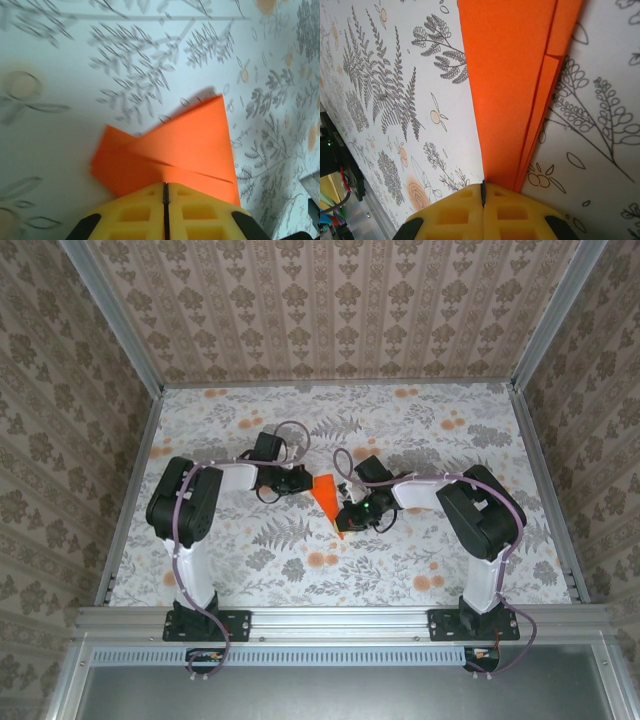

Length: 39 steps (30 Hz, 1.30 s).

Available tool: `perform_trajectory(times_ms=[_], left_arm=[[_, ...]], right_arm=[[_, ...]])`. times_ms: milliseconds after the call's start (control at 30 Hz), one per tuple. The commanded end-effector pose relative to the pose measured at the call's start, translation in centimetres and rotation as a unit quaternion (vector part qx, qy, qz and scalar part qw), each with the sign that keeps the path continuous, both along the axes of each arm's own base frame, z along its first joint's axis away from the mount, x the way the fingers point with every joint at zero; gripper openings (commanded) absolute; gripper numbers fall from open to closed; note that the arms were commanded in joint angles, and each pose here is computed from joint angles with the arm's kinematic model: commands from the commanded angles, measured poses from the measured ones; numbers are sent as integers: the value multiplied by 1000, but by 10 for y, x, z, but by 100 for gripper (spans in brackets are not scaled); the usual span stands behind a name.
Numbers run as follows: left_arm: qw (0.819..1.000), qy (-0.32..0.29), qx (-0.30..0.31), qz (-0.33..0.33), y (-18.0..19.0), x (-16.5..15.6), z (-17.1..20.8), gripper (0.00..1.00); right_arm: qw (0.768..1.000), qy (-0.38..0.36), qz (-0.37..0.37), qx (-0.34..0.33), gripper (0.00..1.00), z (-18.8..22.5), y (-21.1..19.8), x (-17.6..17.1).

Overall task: Fold a paper plane with a square sheet of paper (pick it up from the middle)
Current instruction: Fold the wing for the fifth time at the center of the table.

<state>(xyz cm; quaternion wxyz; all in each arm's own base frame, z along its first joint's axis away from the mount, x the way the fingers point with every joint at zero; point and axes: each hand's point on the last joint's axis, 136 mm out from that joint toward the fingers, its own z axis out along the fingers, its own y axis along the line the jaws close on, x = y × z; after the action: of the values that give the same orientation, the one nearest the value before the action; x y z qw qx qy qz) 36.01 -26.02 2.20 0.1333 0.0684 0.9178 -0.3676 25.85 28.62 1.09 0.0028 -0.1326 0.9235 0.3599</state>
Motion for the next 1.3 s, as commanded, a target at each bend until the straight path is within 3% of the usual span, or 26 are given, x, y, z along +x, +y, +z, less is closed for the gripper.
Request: perform_trajectory(times_ms=[0,400,600,700,833,1000,1167,1267], left_arm=[[998,-5,55,37,34,22,-25,10],[997,-5,52,61,53,39,-25,9],[995,-27,34,91,68,56,2,12],[994,-39,38,97,71,56,23,18],[990,-36,48,126,78,44,44,30],[984,-25,88,151,84,18,59,44],[978,-10,128,165,80,-11,66,56],[972,0,156,177,70,-31,66,68]], right_arm=[[988,109,5,-105,0,-41,-44,-58],[991,100,-1,-88,1,-35,-37,-52],[994,84,-4,-64,1,-24,-27,-42],[997,63,-10,-40,2,-11,-17,-29],[1000,3,-23,9,11,28,-2,-4],[995,-74,-60,34,39,73,-7,25],[983,-137,-120,11,61,90,-39,48],[974,-165,-155,-18,70,87,-64,57]])
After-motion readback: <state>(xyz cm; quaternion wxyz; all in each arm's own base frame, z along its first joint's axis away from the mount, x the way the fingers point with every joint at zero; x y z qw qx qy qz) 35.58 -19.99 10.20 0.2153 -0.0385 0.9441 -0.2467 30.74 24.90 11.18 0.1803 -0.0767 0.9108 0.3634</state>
